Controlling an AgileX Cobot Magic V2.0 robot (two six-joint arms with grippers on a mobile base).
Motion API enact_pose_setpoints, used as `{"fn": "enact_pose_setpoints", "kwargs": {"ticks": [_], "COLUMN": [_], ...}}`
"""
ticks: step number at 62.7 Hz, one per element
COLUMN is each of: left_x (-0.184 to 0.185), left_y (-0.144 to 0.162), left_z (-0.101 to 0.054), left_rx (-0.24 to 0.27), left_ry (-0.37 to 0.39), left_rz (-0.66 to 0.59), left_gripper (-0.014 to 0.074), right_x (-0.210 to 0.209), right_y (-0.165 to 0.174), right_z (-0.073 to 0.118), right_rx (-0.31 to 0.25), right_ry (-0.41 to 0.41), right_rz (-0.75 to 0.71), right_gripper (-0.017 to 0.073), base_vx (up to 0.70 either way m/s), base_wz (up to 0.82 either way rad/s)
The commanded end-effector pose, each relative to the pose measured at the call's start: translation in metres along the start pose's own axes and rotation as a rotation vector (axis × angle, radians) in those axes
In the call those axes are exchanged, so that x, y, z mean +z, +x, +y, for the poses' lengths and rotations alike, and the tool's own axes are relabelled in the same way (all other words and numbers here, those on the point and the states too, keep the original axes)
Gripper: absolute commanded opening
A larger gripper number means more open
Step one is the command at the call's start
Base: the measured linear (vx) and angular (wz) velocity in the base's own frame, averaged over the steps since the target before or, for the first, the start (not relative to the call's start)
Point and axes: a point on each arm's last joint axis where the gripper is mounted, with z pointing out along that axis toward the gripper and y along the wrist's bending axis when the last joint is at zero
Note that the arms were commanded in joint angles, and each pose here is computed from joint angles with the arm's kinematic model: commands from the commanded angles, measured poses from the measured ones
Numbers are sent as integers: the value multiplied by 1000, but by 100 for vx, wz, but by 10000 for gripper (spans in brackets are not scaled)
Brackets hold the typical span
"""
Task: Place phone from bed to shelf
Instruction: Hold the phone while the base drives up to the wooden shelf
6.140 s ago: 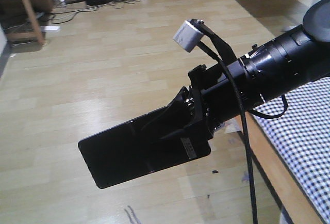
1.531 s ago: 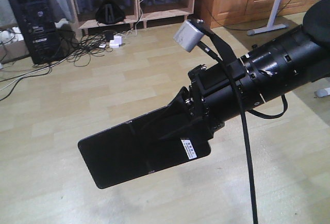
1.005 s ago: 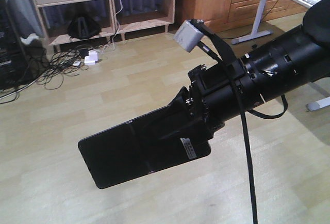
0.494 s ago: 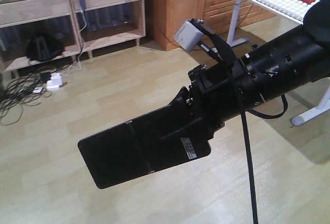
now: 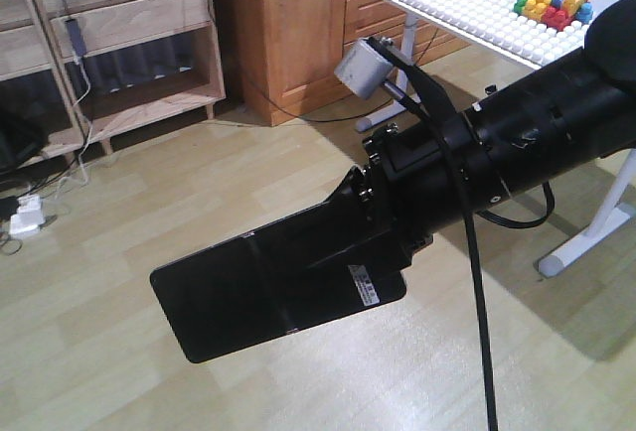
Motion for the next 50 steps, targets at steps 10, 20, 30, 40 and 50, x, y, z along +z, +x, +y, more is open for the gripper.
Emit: {"fn": "enact_pose_setpoints", "kwargs": {"ticks": [10, 20, 30, 40, 50], "left_x": [0, 0, 0, 0, 0], "left_y": [-4, -4, -4, -4, -4], "left_z": [0, 0, 0, 0, 0], "left_rx": [-9, -9, -9, -9, -9], "left_ry": [-3, -3, -3, -3, -3], "left_rz": [-71, -71, -71, -71, -71], "left_gripper": [1, 1, 1, 1, 1], "right_x": [-12, -12, -12, -12, -12], "right_y": [-8, -8, -8, -8, -8], "right_z": [21, 21, 21, 21, 21], "right_rx": [-26, -26, -26, -26, -26], "right_ry": [-77, -77, -77, -77, -77], "right_rz": [-50, -50, -50, -50, -50], "right_gripper": [-2, -2, -2, -2, -2], "base_vx": [46, 46, 46, 46, 46], "base_wz": [-13, -8, -6, -5, -5]}}
